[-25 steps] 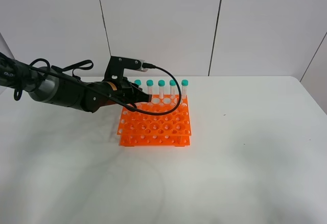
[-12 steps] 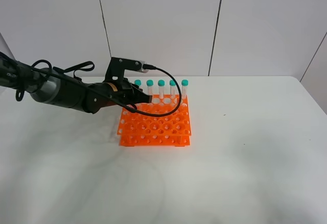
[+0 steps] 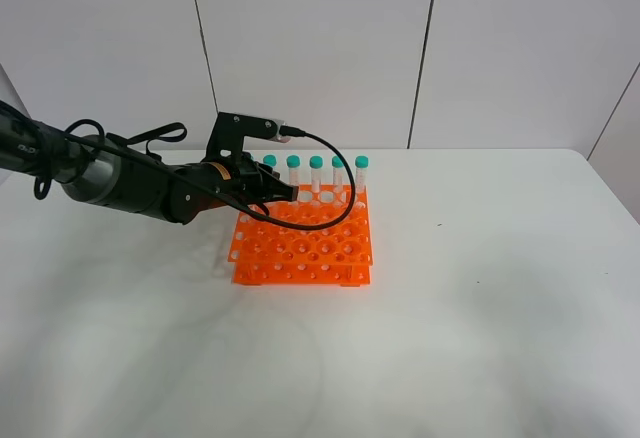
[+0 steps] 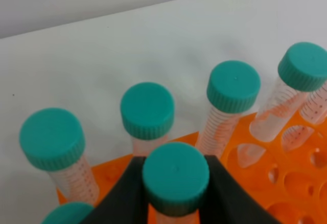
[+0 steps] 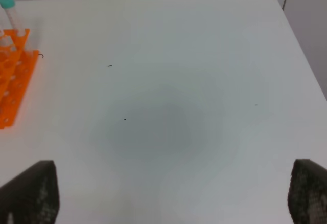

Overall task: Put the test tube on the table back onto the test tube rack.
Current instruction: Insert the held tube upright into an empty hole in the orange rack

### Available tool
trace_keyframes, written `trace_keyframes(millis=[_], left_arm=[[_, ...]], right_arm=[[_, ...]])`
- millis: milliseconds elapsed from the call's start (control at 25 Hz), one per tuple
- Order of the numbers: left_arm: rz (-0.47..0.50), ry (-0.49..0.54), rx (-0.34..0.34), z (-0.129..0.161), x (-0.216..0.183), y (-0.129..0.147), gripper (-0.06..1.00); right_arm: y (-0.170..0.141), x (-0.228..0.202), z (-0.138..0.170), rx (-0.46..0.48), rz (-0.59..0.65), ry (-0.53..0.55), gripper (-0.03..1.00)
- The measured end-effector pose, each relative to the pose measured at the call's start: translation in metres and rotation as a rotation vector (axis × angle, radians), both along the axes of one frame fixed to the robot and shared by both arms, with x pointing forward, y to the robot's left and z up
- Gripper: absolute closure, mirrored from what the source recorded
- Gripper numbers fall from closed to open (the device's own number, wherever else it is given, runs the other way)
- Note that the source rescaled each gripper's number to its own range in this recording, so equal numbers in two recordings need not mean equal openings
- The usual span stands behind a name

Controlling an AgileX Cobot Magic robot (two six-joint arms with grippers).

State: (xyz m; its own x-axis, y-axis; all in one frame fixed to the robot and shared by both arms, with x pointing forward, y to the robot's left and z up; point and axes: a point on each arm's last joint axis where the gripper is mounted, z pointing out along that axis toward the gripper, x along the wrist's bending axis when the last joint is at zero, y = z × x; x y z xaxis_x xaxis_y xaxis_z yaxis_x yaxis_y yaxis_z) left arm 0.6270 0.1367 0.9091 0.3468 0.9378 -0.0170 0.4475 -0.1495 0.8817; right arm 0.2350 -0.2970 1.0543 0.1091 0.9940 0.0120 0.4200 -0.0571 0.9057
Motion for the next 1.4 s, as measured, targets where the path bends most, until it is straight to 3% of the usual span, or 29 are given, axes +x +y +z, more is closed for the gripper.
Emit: trace_keyframes(millis=[1400], left_arm=[[0.014,0.010,-0.027,-0.0031,-0.0030,0.0011,0.94]], right_arm=[[0.0000,0.0000,0.0000,0.000,0.000,0.000,-0.03]])
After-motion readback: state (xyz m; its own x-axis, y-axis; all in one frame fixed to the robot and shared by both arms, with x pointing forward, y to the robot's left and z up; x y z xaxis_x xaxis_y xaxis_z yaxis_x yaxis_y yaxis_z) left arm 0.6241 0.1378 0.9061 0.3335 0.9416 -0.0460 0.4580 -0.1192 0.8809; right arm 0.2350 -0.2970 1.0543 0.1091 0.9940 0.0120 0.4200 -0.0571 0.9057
